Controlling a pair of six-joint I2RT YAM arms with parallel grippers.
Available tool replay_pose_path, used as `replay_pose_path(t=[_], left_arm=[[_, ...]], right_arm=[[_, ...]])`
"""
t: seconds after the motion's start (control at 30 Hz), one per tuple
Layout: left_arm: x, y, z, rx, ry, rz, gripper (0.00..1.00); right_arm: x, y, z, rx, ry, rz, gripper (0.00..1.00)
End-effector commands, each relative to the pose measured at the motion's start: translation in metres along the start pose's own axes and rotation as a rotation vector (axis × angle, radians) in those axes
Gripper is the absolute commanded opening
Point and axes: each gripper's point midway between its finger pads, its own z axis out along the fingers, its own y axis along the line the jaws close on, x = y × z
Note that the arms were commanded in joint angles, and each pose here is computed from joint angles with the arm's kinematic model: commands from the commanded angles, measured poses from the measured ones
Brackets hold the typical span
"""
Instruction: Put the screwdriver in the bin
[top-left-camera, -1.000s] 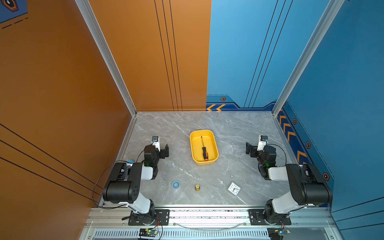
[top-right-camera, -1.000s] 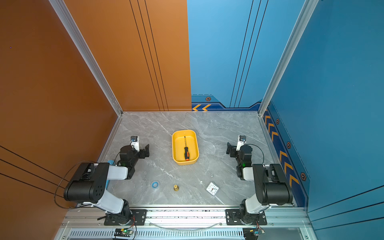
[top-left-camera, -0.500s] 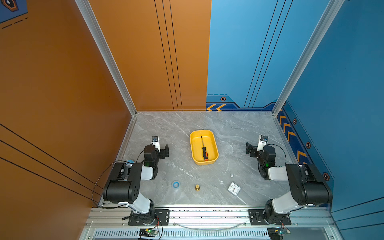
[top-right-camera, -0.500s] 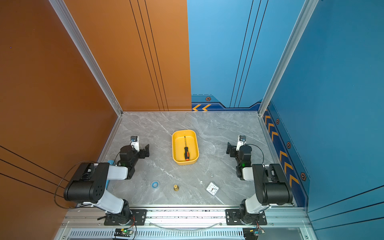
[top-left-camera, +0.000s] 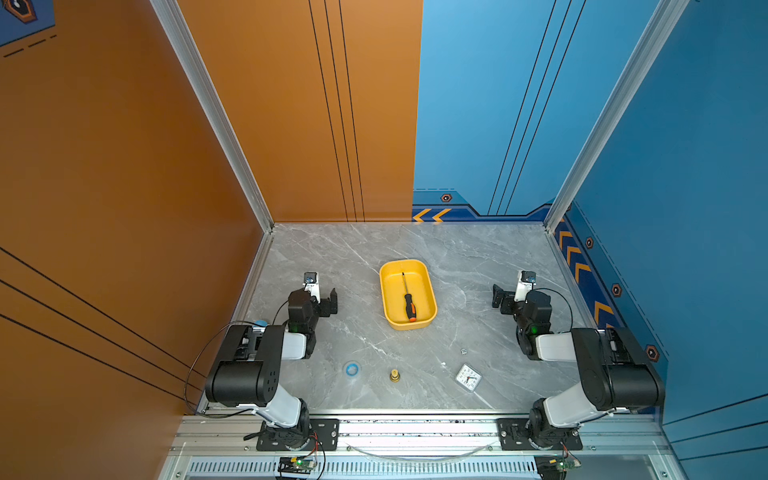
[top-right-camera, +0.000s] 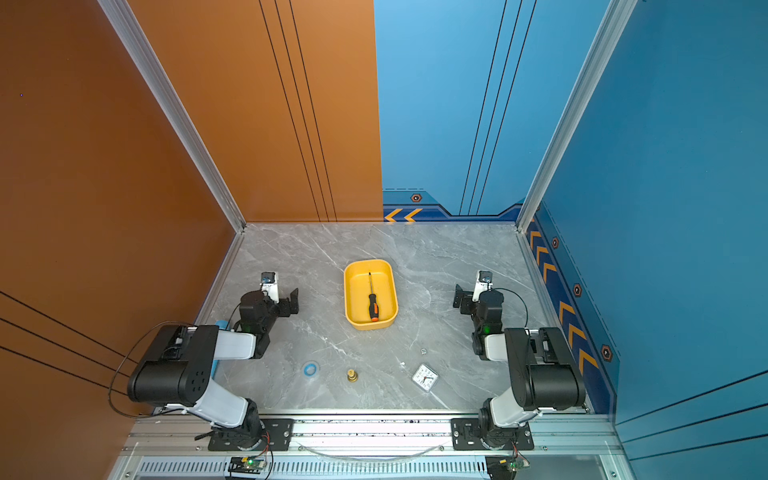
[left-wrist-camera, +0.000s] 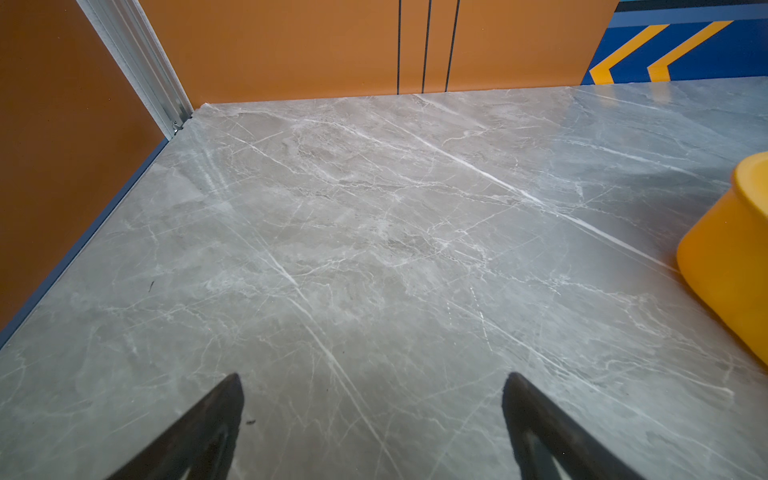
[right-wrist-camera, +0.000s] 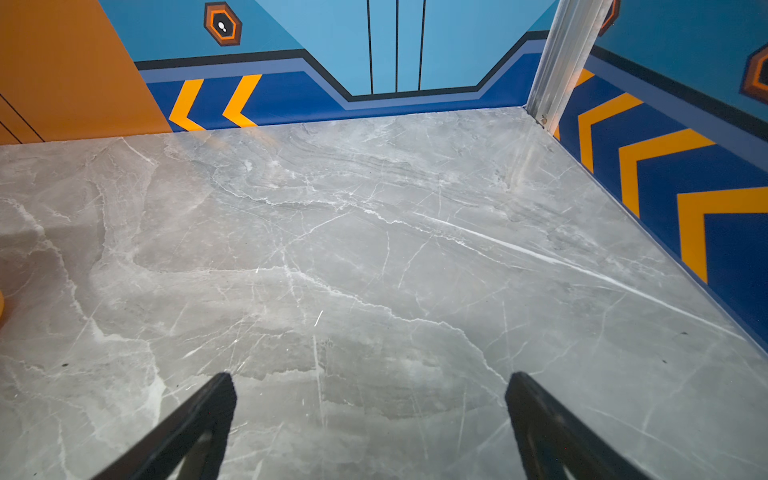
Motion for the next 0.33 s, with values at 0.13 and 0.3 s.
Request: replay_pose_path(t=[0.13, 0.3], left_arm=[[-0.0100, 0.0088, 0.0009, -0.067, -0.029, -0.019, 0.98], [-0.0103, 0.0085, 0.0007, -0.069, -0.030, -0.018, 0.98]], right_arm=[[-0.0056, -0.0017, 0.0038, 0.009, -0.009, -0.006, 1.00], [-0.0055, -0.0022, 0.0034, 0.012, -0.010, -0.005, 1.00]])
